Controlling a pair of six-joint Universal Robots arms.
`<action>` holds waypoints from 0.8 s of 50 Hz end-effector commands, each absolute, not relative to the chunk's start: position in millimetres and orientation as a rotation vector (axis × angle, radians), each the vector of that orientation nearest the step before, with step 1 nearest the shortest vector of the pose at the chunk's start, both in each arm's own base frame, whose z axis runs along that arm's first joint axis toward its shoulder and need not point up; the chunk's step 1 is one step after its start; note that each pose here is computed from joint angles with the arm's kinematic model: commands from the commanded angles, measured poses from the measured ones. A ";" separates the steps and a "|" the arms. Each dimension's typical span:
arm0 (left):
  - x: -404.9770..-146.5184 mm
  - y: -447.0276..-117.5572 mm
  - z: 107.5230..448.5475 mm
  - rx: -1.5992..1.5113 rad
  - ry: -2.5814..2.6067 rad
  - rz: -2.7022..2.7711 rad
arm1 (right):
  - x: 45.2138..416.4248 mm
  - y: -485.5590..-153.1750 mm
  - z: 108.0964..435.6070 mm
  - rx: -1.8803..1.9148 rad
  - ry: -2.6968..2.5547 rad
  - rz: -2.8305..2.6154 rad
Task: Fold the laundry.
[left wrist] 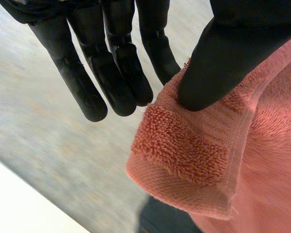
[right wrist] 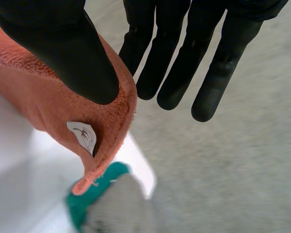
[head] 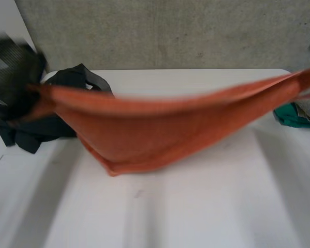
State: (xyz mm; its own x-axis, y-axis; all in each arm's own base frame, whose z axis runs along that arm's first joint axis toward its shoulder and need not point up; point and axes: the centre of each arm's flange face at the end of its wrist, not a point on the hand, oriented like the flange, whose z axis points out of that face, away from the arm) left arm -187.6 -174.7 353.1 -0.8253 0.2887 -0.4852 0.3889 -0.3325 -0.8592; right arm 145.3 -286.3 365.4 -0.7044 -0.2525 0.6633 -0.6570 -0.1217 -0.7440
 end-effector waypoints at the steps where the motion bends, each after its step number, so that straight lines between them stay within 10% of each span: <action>1: -178.1 -198.7 371.0 0.813 1.977 -2.259 | 129.5 -289.8 380.2 1.042 -1.885 1.881; 18: -229.5 -329.9 298.0 0.978 2.025 -1.955 | 165.4 -371.4 280.6 1.198 -2.018 1.607; 30: -242.5 -365.1 454.3 0.427 1.200 -2.805 | 173.3 -435.1 430.9 0.480 -1.070 2.484; 40: -232.2 -363.9 416.3 0.416 1.398 -2.765 | 164.2 -421.0 430.5 0.490 -0.910 2.605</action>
